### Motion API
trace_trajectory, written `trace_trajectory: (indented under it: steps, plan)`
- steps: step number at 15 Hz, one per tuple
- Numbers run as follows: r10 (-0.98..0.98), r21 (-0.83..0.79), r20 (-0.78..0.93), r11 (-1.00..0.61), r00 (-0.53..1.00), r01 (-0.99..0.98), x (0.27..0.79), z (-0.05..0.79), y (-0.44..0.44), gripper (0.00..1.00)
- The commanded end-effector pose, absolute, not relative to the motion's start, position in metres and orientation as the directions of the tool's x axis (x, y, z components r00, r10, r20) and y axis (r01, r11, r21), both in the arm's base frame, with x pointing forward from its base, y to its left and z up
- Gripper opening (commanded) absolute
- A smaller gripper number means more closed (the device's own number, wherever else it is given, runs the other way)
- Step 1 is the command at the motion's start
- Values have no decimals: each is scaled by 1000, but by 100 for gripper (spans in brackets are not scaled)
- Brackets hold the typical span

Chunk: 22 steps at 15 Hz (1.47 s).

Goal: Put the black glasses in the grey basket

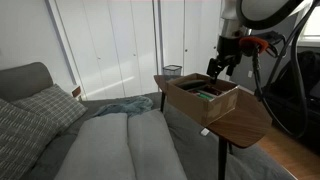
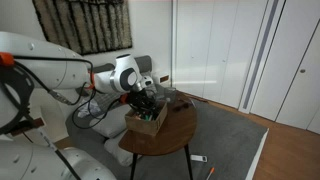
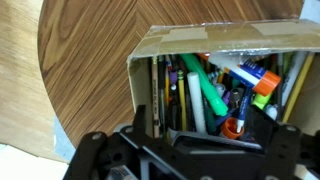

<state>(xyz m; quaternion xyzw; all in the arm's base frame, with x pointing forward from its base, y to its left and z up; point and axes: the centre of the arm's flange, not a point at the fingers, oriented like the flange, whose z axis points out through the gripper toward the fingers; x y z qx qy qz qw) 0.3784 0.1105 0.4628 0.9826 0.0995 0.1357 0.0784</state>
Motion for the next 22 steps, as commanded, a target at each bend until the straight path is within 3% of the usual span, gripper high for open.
trace_trajectory:
  steps: [1,4,9,14,20,21,22]
  plan:
    - [217,181,251,-968,943,174,378,463,110,100]
    - [180,168,267,-976,947,138,383,464,110,100]
    - [-129,65,343,-985,930,-160,425,519,24,100]
    - [-393,-19,311,-913,865,-408,504,535,-60,100]
    - [-563,-18,144,-824,814,-567,609,503,-73,100]
    - [-513,-11,207,-852,833,-523,550,493,-76,100]
    - [-516,-6,193,-851,835,-525,562,486,-75,100]
